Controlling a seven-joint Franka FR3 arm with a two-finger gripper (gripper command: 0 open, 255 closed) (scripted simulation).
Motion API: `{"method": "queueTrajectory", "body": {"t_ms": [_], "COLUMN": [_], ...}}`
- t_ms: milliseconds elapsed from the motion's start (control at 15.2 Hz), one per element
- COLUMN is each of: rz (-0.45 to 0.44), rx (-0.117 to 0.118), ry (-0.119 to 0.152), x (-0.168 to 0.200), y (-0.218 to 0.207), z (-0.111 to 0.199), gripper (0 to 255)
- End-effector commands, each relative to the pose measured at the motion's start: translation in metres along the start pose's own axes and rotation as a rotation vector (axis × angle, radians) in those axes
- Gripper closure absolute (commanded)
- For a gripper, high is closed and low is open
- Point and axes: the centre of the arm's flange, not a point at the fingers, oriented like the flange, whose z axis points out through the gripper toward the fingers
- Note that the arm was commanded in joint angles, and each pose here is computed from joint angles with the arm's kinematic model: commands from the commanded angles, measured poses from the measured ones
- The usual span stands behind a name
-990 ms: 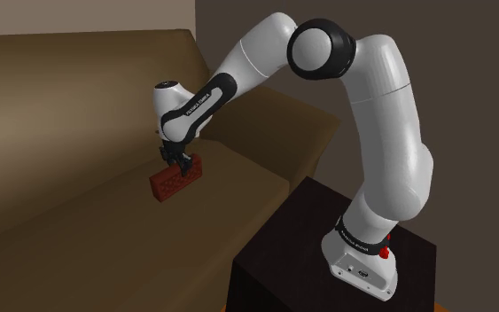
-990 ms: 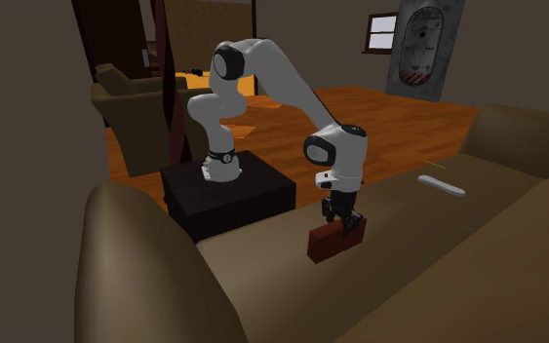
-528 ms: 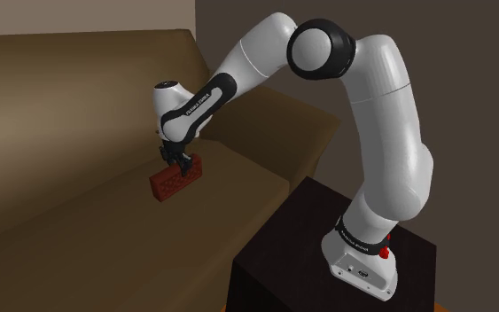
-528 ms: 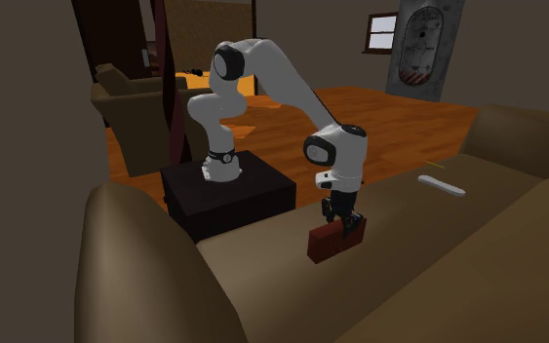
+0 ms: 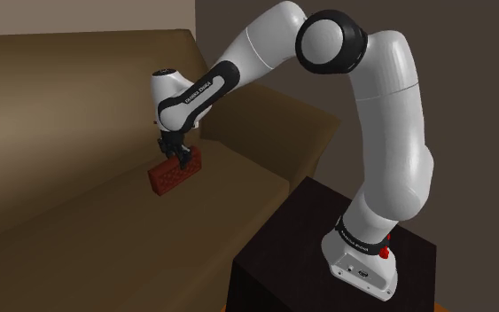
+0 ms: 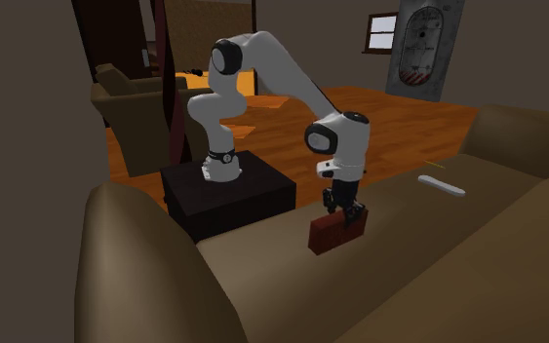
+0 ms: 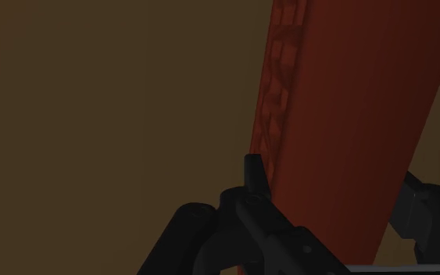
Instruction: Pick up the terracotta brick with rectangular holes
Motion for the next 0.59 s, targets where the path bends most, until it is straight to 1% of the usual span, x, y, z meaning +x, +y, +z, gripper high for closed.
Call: {"method": "queueTrajectory", "body": {"t_ms": [0,396,528], "rz": [0.0,0.0,0.0], "rx": [0.001,0.001,0.001], "ry": [0.0,0.0,0.0], "x": [0.001,0.001,0.001], "y": [0.001,0.002,0.002], "z": [-0.011,-0.042,-0.043], "gripper": [255,255,255]}}
